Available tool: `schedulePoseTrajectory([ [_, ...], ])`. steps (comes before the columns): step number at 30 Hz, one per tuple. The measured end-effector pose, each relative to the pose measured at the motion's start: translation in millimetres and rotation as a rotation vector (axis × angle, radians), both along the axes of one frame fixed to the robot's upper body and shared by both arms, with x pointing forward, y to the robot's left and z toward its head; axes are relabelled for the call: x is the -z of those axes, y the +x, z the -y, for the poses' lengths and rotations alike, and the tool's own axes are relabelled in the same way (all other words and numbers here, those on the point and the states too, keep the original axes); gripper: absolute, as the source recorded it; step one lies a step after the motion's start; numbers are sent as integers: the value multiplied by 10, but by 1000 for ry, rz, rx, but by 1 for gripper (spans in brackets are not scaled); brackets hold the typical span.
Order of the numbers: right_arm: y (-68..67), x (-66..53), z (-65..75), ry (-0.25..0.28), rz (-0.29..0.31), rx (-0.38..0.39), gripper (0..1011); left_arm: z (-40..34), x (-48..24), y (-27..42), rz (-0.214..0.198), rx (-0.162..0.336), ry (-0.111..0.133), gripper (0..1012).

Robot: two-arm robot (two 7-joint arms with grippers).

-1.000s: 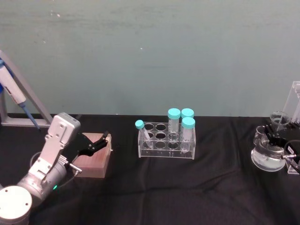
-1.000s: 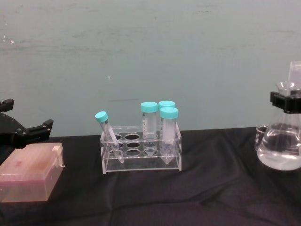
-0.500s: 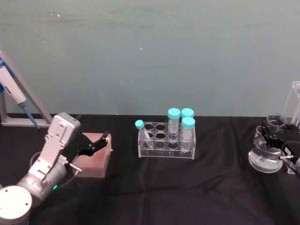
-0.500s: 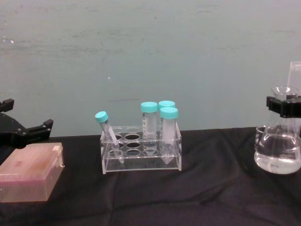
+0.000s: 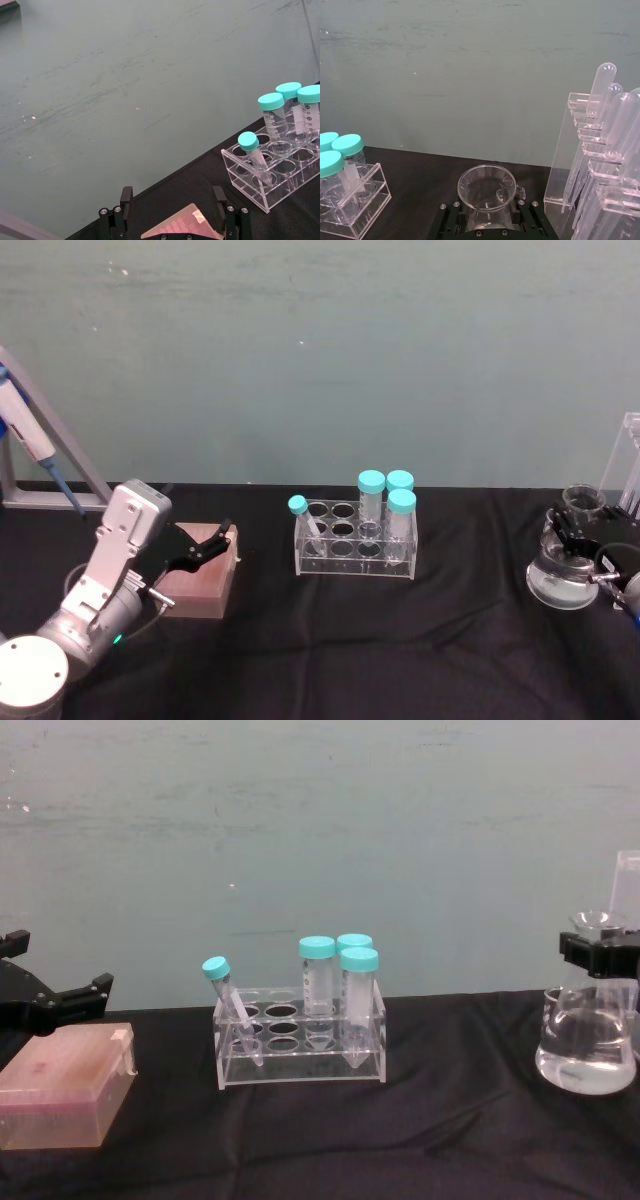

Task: Place the experimental apparatus aside using one hand.

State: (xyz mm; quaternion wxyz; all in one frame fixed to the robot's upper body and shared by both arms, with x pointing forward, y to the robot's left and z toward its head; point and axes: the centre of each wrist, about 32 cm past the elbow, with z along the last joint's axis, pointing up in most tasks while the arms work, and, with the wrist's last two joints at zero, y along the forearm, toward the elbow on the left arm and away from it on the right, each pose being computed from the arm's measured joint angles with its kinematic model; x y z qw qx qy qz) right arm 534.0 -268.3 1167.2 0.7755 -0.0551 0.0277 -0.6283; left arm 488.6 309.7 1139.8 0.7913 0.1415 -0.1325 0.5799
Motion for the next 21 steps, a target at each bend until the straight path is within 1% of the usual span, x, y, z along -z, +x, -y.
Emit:
schedulePoseTrajectory([
  [6, 19, 17, -2, -4, -1, -2, 452, 0, 0, 0, 0, 0, 0, 1000],
  [12, 26, 16, 9, -5, 8, -15, 452, 0, 0, 0, 0, 0, 0, 1000],
  [21, 25, 16, 11, -6, 8, -14, 452, 0, 0, 0, 0, 0, 0, 1000],
])
